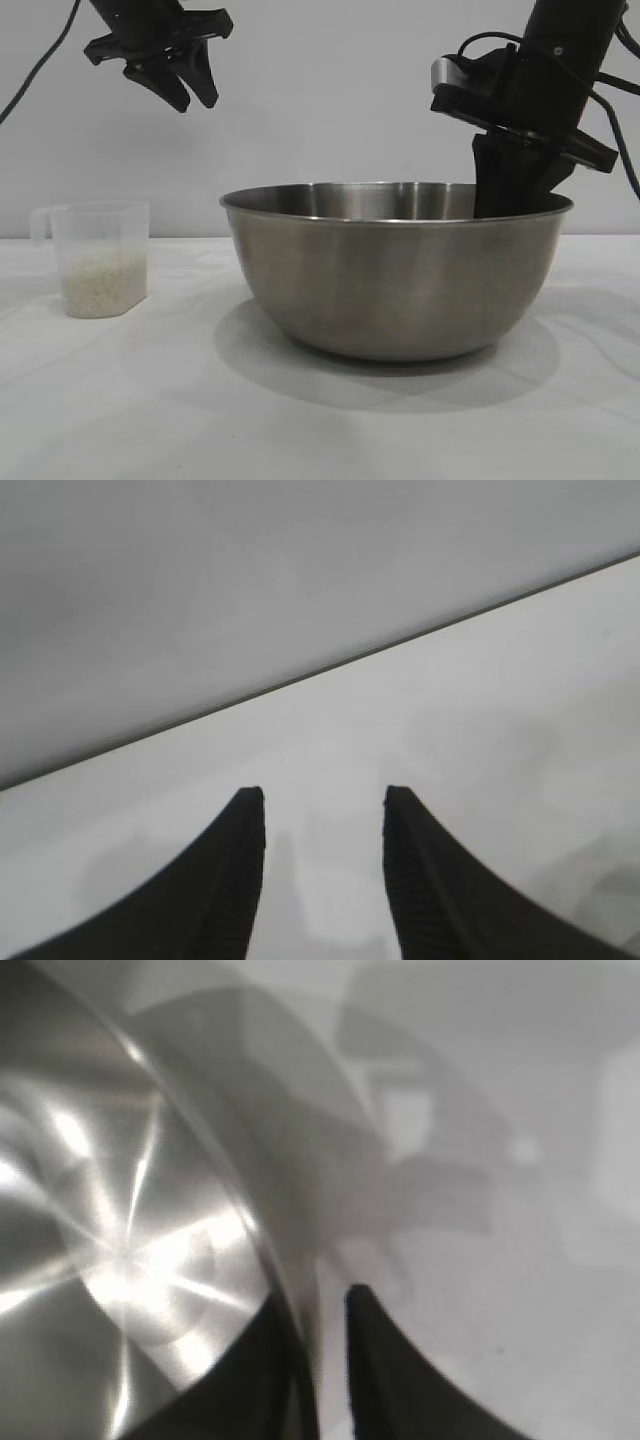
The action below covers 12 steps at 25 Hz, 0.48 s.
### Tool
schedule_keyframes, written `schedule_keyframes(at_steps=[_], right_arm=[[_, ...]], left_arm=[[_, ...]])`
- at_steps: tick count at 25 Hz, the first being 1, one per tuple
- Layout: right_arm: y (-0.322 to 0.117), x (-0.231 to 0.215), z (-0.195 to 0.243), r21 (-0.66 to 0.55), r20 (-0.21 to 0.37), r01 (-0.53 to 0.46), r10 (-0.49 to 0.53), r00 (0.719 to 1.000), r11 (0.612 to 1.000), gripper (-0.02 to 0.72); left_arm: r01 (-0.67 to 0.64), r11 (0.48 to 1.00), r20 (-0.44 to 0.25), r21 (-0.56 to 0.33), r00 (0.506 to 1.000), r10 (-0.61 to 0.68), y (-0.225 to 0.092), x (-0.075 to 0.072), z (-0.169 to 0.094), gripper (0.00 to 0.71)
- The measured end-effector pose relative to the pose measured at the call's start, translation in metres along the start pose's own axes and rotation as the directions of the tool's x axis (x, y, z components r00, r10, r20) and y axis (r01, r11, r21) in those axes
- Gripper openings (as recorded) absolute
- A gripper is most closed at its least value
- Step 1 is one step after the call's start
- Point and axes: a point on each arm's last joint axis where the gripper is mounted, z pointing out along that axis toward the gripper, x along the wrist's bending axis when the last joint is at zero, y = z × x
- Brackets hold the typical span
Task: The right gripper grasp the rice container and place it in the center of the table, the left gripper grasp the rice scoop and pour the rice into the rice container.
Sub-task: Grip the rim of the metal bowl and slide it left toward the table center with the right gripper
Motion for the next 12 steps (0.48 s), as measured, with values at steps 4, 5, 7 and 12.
schedule_keyframes(at_steps=[4, 5, 7, 12], right_arm=[[0.0, 0.001, -0.002, -0.005, 0.001, 0.008, -0.008, 1.0, 1.0, 0.47], [0.0, 0.001, -0.006, -0.008, 0.0, 0.009, -0.009, 1.0, 1.0, 0.456], [-0.002, 0.004, -0.022, -0.032, 0.003, 0.015, -0.015, 1.0, 0.999, 0.456], [-0.02, 0.013, -0.071, -0.185, 0.061, 0.035, -0.024, 0.998, 0.982, 0.482]], left_arm=[[0.0, 1.0, 0.0, 0.0, 1.0, 0.0, 0.0, 0.0, 0.0, 0.239], [0.0, 1.0, 0.0, 0.0, 1.0, 0.0, 0.0, 0.0, 0.0, 0.239], [0.0, 1.0, 0.0, 0.0, 1.0, 0.0, 0.0, 0.0, 0.0, 0.239], [0.0, 1.0, -0.001, -0.002, 1.0, 0.0, 0.0, 0.0, 0.0, 0.239]])
